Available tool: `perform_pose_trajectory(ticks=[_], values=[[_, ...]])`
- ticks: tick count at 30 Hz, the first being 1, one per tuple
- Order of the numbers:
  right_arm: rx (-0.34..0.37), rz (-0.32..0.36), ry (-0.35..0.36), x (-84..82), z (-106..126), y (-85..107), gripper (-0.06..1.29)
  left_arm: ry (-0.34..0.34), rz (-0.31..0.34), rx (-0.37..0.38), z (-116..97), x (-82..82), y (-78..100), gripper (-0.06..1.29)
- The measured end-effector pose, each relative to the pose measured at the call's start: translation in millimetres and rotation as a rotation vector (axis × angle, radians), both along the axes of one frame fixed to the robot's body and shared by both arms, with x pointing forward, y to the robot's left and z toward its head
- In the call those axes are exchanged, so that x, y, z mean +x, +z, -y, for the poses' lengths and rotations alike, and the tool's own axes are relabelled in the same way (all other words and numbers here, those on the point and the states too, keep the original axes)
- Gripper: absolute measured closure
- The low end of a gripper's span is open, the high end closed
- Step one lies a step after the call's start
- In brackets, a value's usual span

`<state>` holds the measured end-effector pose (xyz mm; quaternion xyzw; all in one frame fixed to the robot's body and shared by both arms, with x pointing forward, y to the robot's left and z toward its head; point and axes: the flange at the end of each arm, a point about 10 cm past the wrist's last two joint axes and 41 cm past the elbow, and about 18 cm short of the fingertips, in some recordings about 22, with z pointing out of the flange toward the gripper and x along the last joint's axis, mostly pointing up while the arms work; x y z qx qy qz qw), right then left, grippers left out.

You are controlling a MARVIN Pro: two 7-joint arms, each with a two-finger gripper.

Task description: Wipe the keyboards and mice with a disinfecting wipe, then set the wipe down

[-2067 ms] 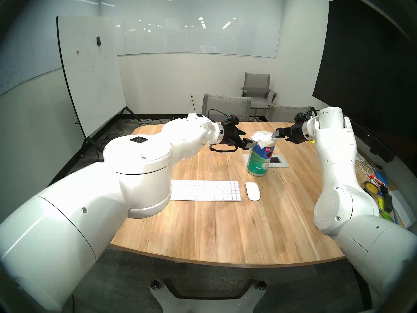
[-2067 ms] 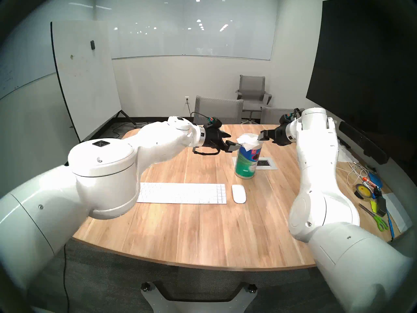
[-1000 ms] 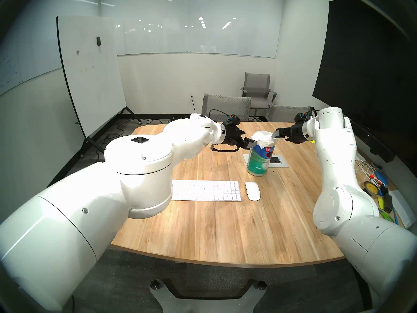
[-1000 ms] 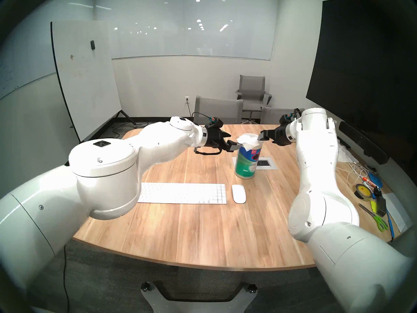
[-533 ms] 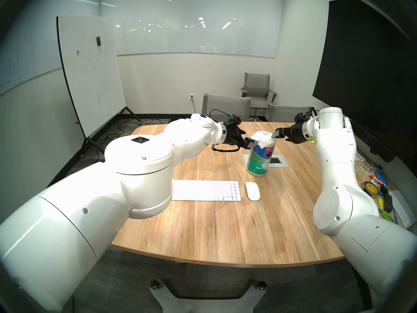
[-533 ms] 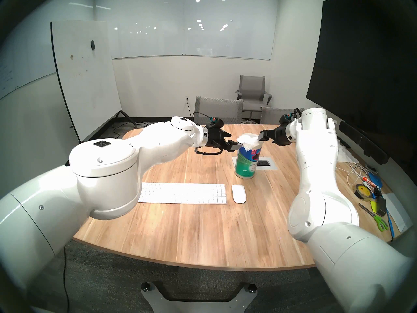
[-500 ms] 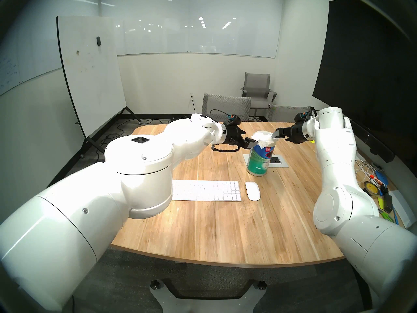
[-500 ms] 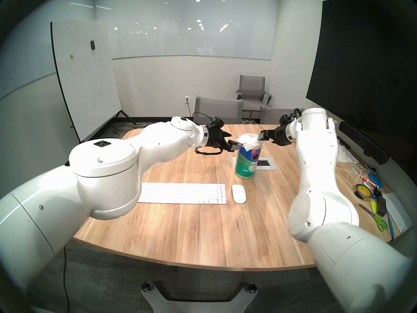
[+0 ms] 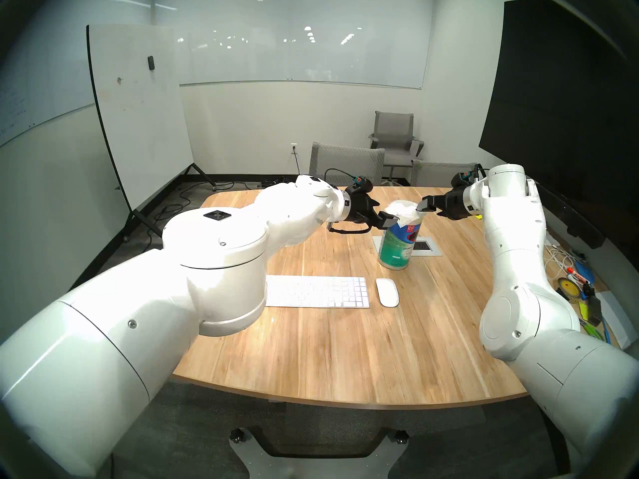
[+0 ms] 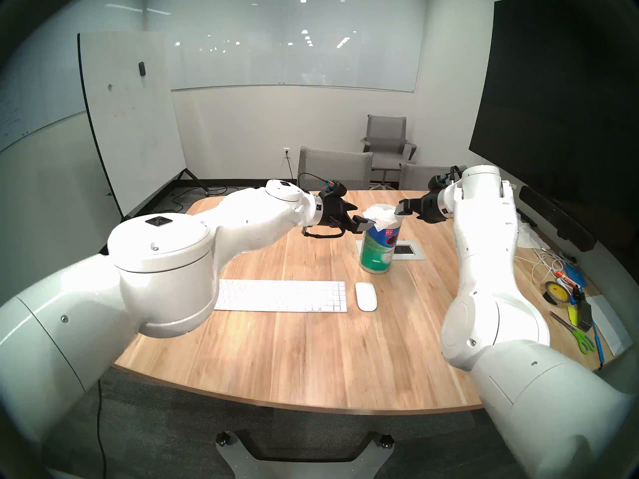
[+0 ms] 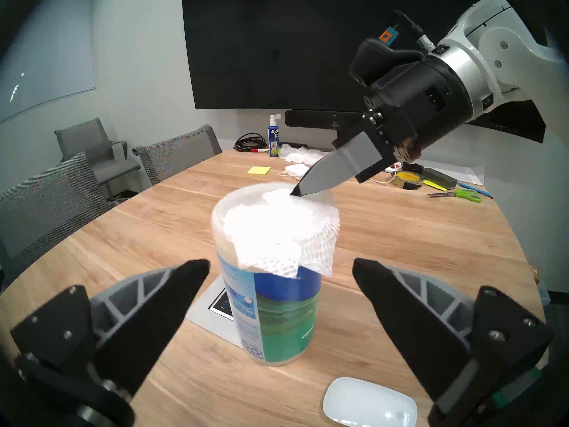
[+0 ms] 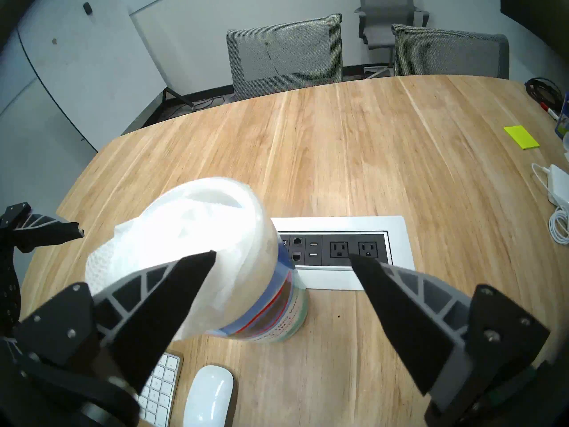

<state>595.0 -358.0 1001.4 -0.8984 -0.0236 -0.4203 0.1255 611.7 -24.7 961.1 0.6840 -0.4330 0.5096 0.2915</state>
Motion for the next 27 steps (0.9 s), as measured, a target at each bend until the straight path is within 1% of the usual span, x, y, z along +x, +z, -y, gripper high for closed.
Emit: perform_pose_trajectory(ticks=[27], values=[[0.005,0.000,-0.003,-0.1,0.1,-0.6,0.00,0.014,-0.003,0.000,7.2,-2.5,-6.5,-0.04]])
